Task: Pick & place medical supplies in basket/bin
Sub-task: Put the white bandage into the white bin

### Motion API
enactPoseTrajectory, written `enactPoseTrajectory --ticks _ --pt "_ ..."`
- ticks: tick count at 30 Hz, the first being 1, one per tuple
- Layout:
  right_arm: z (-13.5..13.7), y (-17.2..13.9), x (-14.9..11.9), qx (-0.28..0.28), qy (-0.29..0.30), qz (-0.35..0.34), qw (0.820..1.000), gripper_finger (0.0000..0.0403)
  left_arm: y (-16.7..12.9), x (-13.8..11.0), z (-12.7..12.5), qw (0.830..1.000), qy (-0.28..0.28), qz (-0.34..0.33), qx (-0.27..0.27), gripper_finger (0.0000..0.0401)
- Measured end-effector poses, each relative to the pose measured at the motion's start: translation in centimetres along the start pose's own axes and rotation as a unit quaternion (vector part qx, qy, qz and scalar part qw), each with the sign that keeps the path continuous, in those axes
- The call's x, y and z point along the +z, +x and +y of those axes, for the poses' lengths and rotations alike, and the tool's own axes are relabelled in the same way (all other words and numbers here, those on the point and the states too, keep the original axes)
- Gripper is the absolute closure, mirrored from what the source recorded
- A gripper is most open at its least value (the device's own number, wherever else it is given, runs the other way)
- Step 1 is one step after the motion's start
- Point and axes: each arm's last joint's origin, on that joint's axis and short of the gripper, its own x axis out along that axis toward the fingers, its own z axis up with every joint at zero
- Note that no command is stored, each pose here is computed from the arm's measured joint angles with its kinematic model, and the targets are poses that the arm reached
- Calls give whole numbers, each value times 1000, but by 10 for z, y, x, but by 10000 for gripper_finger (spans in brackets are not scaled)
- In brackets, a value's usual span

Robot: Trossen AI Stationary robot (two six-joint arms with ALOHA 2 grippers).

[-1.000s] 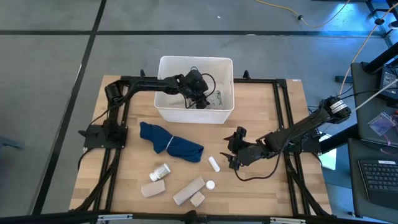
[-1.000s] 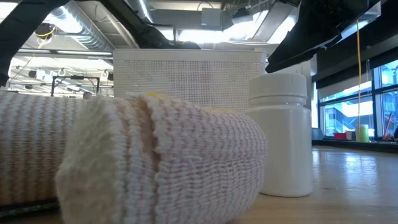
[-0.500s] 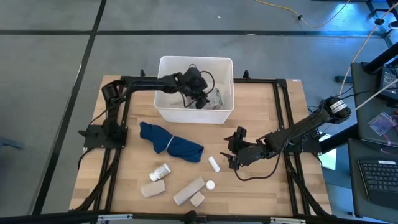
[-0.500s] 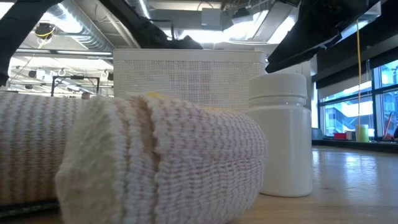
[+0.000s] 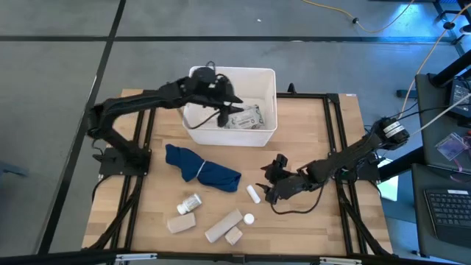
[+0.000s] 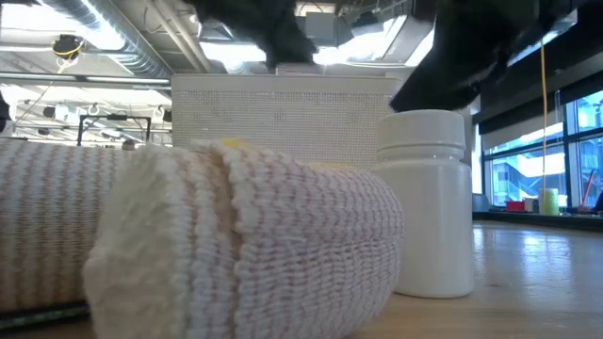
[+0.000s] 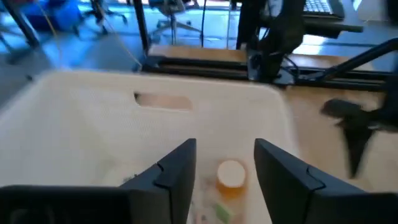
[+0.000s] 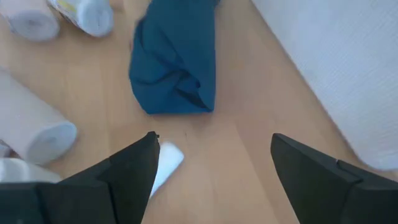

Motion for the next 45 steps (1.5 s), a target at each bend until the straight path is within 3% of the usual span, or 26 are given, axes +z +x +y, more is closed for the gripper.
enactPoseTrajectory --ticks 5,13,19,24,27,30,39,45 --pt "8 22 -16 0 8 30 1000 95 -45 15 -33 997 48 2 54 287" --pt "19 50 -38 32 30 71 996 95 -85 11 -78 990 86 57 92 393" --pt "23 54 -40 52 51 80 994 95 -95 -1 -102 974 83 117 175 399" --pt "24 54 -41 64 75 90 991 97 -99 -15 -118 961 81 161 211 400" --pt "24 56 -43 61 82 94 990 112 -103 -33 -126 949 85 170 251 399" --pt "23 62 -48 52 80 102 990 138 -111 -54 -133 948 74 157 266 399" --pt "17 71 -51 37 59 109 992 235 -133 -122 -140 969 -10 84 234 400" --pt "18 73 -35 42 23 97 994 319 -131 -176 -144 973 -58 41 219 397"
